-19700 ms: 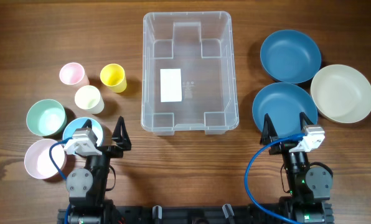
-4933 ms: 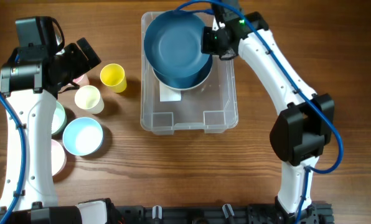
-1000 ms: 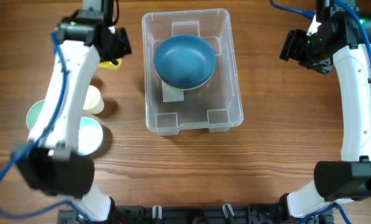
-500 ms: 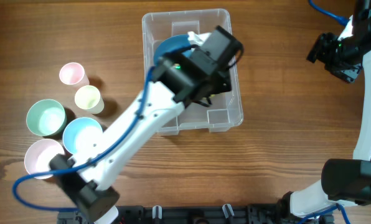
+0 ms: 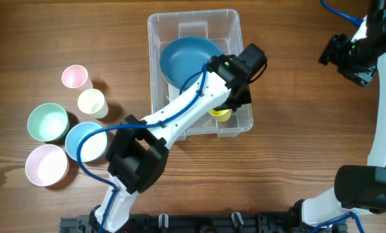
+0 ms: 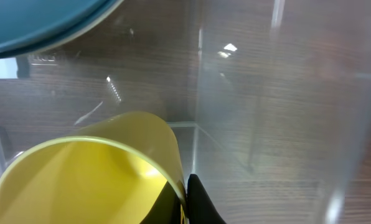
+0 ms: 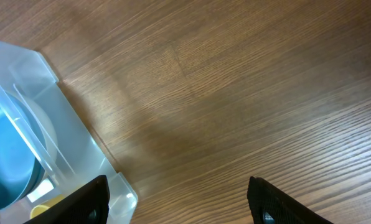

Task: Pack container
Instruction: 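Carry the yellow cup with the left gripper into the container, then release the yellow cup in the container and withdraw the left arm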

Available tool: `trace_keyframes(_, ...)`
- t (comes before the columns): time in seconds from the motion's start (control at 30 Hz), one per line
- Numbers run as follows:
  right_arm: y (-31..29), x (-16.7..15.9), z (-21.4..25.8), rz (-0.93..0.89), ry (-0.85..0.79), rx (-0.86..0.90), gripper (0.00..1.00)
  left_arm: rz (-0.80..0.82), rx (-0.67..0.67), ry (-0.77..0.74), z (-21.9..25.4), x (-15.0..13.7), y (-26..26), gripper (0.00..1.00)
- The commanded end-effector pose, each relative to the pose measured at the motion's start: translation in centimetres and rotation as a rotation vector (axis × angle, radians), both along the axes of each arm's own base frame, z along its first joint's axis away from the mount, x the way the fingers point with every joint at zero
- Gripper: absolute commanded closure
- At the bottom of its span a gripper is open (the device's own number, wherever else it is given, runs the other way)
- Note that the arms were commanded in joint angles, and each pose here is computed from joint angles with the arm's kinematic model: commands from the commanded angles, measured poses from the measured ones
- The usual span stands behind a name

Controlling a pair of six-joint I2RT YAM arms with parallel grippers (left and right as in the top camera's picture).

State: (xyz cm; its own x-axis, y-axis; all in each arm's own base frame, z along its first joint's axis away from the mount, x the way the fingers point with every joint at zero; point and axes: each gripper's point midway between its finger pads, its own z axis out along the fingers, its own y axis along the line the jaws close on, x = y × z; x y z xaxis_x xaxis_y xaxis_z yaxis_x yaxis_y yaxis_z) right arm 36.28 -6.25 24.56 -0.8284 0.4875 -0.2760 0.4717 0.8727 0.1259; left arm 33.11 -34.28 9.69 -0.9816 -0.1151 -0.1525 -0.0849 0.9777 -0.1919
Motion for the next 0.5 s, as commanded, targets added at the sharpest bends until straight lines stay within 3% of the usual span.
trace_keyframes(0.0,0.5,-0.4,0.9,0.024,-0.027,0.006,0.28,0.01,0.008,0.024,-0.9,-0.3,-0.1,0.89)
trace_keyframes(0.07,0.5,-0.4,0.9,0.024,-0.027,0.006,0.28,0.01,0.013,0.029,-1.2,-0.4,-0.1,0.84)
trace_keyframes(0.1,0.5,-0.4,0.9,0.024,-0.027,0.007,0.28,0.01,0.013,0.03,-1.2,-0.4,-0.1,0.73)
trace_keyframes(0.17,0.5,-0.4,0.9,0.025,-0.027,0.006,0.28,0.009,0.013,0.029,-1.2,-0.4,-0.1,0.66)
trace_keyframes(0.3,0.8,-0.4,0.9,0.033,-0.026,0.02,0.28,0.006,-0.003,0.006,0.0,0.0,0.0,0.66)
trace_keyframes(0.47,1.4,-0.7,0.6,0.05,-0.005,0.023,0.37,0.065,-0.024,-0.251,9.1,4.2,4.3,0.68)
